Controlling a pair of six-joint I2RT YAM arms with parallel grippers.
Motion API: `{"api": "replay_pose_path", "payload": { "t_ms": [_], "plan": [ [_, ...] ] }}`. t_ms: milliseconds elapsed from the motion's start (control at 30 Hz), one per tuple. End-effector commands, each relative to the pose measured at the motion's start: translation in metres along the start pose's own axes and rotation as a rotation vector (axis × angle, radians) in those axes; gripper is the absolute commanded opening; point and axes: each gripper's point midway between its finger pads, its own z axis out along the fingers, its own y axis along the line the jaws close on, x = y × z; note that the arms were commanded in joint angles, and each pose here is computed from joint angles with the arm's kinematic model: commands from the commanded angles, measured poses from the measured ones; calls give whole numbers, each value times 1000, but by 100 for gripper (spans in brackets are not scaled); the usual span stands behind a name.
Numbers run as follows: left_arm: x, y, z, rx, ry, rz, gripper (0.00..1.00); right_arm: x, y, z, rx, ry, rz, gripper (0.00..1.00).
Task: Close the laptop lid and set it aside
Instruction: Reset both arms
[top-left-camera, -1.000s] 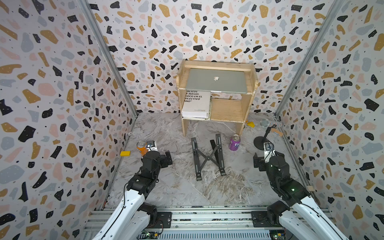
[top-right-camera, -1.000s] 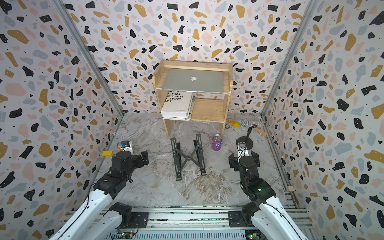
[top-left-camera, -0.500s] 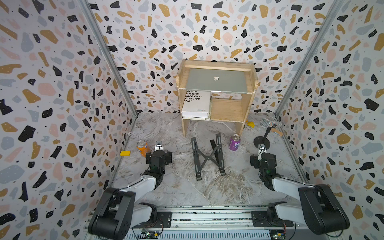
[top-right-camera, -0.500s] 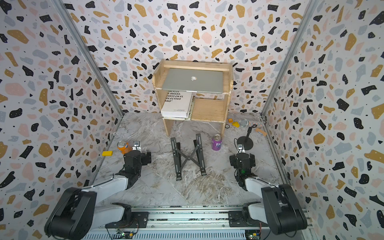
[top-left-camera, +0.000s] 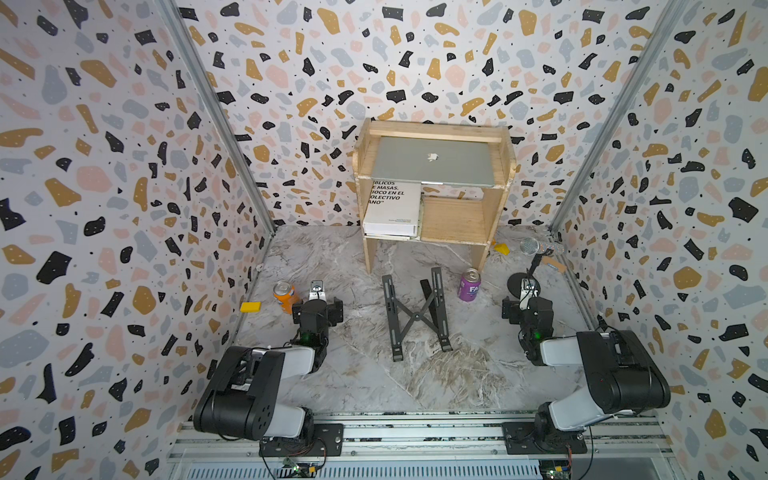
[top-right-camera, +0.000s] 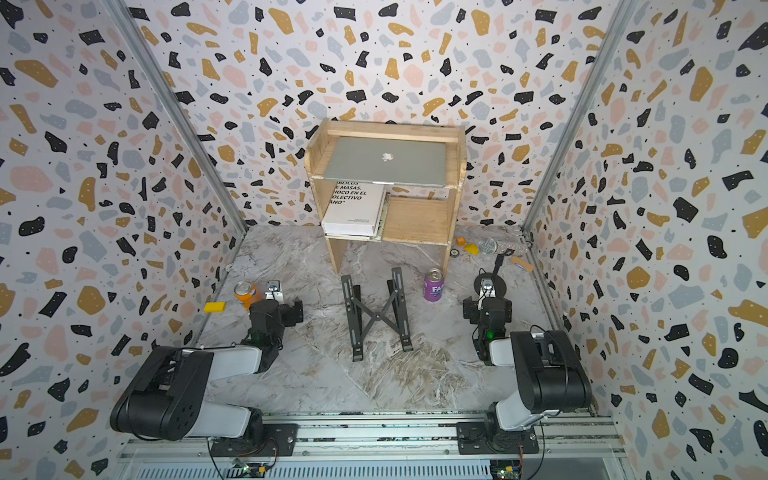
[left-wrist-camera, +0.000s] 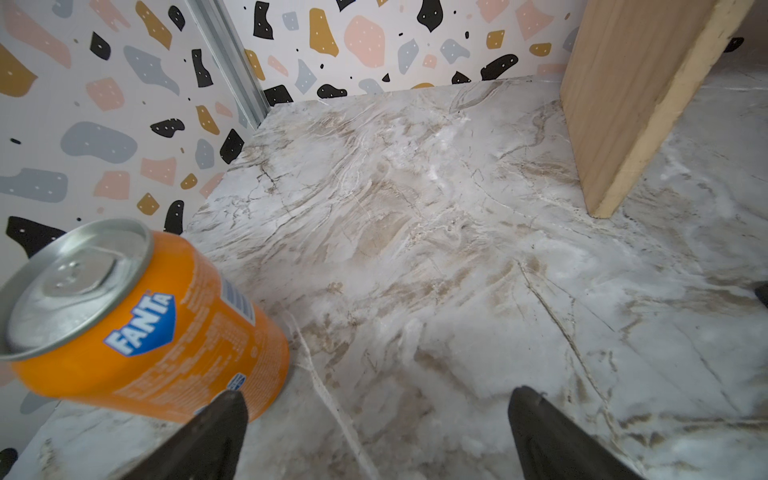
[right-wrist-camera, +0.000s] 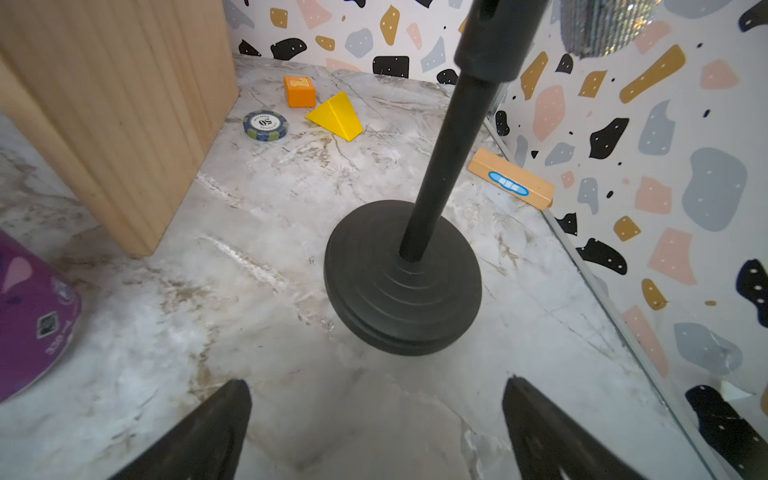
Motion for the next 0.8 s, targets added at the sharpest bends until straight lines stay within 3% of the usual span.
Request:
{"api": "replay_pose_path", "payload": {
  "t_ms": [0, 767],
  "plan": [
    [-16, 1, -2, 5, -60, -15, 100, -10, -1, 0, -5, -20, 25, 100],
    [-15, 1, -1, 4, -56, -12, 100, -12, -1, 0, -4, -35, 26, 100]
  ]
}}
